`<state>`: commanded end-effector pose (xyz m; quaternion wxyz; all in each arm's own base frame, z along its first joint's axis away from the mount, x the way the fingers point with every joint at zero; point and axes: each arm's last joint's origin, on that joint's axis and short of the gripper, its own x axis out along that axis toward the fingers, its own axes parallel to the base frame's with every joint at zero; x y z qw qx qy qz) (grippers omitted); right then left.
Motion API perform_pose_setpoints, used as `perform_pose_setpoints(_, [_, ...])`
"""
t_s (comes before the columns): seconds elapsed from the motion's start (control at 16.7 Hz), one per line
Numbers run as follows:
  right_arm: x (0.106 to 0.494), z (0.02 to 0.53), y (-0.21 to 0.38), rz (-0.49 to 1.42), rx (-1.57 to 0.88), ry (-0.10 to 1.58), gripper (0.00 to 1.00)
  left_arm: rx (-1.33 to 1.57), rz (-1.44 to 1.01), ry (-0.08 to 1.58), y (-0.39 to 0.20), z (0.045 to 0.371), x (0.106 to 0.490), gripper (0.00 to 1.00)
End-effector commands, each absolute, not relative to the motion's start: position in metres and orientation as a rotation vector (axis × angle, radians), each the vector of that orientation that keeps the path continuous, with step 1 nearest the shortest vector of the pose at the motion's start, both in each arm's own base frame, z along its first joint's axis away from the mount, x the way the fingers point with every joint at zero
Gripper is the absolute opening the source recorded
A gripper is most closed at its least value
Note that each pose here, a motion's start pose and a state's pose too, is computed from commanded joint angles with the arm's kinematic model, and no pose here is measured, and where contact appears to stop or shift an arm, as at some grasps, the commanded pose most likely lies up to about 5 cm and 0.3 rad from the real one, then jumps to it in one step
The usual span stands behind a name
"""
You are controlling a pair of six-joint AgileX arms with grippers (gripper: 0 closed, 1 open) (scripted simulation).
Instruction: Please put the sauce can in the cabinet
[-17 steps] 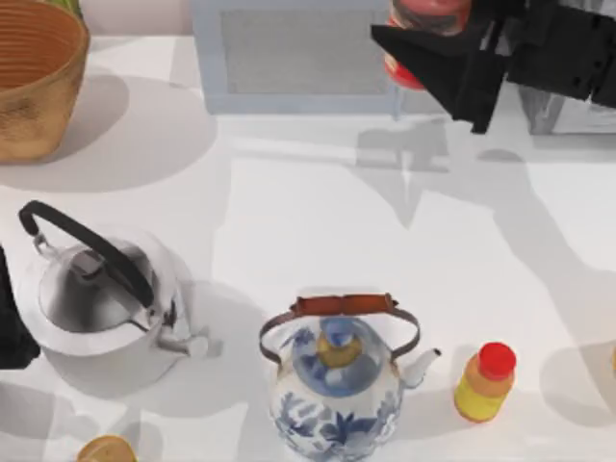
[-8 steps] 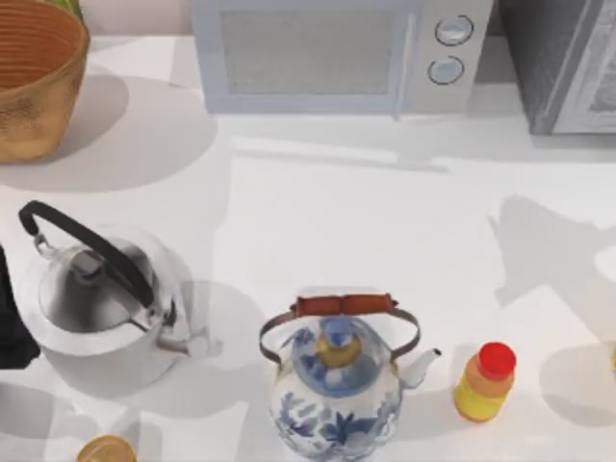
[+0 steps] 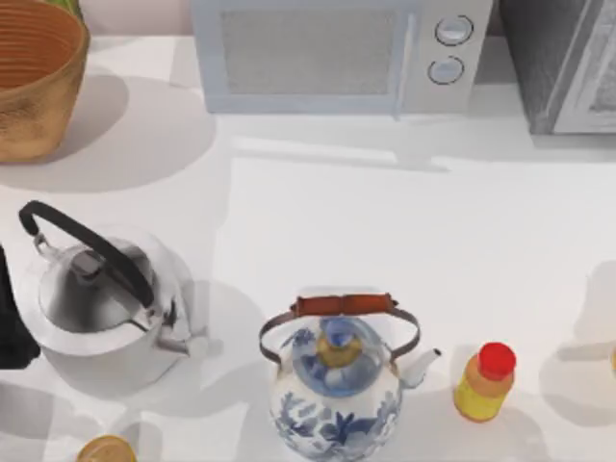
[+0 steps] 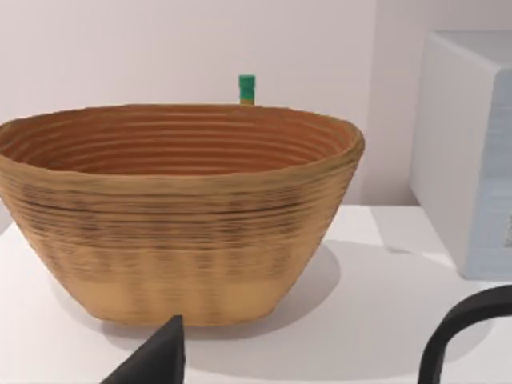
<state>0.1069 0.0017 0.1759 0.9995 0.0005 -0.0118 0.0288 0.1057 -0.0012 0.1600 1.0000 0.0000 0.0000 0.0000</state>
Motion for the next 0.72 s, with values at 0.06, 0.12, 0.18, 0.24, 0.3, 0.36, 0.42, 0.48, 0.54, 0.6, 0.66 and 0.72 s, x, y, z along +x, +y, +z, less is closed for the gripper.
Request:
perform_pose_setpoints(0.06, [0.106,0.168,0.000,0.029,0.001,-0.013,0.00,0.000,0.000,0.000,-0.001,0.160,0.106,1.00])
perform_pose_setpoints(0.12, [0.106,0.163,-0.001,0.010,0.000,-0.004,0.00,0.000,0.000,0.000,-0.001,0.160,0.106,1.00])
perform_pose_setpoints(0.18, [0.106,0.160,-0.001,0.000,0.000,0.000,0.00,0.000,0.000,0.000,-0.001,0.160,0.106,1.00])
perform_pose_setpoints(0.24, [0.106,0.160,-0.001,0.000,0.000,0.000,0.00,0.000,0.000,0.000,-0.001,0.160,0.106,1.00])
perform_pose_setpoints(0.3, [0.106,0.160,-0.001,0.000,0.000,0.000,0.00,0.000,0.000,0.000,-0.001,0.160,0.106,1.00])
perform_pose_setpoints(0.36, [0.106,0.160,-0.001,0.000,0.000,0.000,0.00,0.000,0.000,0.000,-0.001,0.160,0.106,1.00])
perform_pose_setpoints(0.42, [0.106,0.160,-0.001,0.000,0.000,0.000,0.00,0.000,0.000,0.000,-0.001,0.160,0.106,1.00])
perform_pose_setpoints(0.48, [0.106,0.160,-0.001,0.006,0.002,0.002,0.00,0.000,0.000,0.000,-0.001,0.160,0.106,1.00])
perform_pose_setpoints(0.54, [0.106,0.160,-0.001,0.006,0.002,0.002,0.00,0.000,0.000,0.000,-0.001,0.160,0.106,1.00])
perform_pose_setpoints(0.6, [0.106,0.163,0.000,0.009,0.002,0.004,0.00,0.000,0.000,0.000,-0.001,0.160,0.106,1.00])
perform_pose_setpoints(0.66, [0.106,0.168,0.000,0.014,0.003,0.008,0.00,0.000,0.000,0.000,-0.001,0.160,0.106,1.00])
perform_pose_setpoints(0.72, [0.106,0.175,0.001,0.019,0.003,0.014,0.00,0.000,0.000,0.000,-0.001,0.160,0.106,1.00])
